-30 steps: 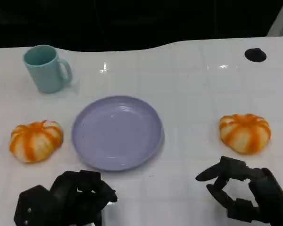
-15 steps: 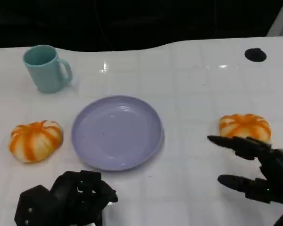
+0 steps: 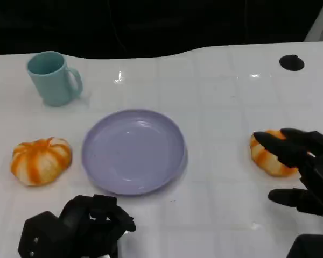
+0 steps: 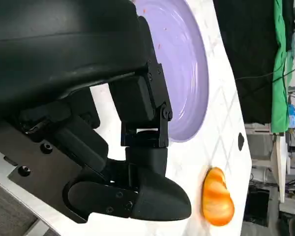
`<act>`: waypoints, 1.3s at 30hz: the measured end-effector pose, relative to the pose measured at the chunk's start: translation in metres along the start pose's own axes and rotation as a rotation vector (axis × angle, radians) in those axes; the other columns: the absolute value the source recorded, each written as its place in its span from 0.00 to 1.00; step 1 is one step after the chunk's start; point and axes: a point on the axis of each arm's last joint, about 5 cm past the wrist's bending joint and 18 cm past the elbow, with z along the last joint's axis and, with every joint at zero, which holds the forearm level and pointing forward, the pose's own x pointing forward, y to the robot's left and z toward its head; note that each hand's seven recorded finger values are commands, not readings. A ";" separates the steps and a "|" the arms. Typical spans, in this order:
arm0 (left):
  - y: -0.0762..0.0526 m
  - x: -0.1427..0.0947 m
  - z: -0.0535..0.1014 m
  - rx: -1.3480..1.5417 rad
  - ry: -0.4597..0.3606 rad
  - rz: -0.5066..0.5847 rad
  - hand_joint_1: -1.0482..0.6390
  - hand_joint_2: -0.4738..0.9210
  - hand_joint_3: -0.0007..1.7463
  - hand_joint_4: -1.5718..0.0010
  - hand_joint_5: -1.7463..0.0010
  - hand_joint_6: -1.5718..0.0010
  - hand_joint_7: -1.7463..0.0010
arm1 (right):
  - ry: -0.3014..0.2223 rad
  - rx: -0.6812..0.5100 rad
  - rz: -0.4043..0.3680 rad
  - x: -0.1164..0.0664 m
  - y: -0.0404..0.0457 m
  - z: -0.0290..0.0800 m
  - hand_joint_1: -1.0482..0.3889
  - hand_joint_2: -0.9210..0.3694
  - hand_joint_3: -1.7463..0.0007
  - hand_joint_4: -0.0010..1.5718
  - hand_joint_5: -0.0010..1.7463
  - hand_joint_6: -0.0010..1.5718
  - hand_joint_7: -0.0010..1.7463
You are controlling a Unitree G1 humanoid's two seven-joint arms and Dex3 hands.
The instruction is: Grasp the bread from the table and place it into the plate.
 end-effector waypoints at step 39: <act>-0.002 0.000 0.002 0.001 -0.015 -0.006 0.00 0.74 0.37 0.00 0.31 0.06 0.63 | 0.159 -0.217 0.225 0.059 0.0399 -0.016 0.60 0.12 0.99 0.11 0.14 0.20 0.00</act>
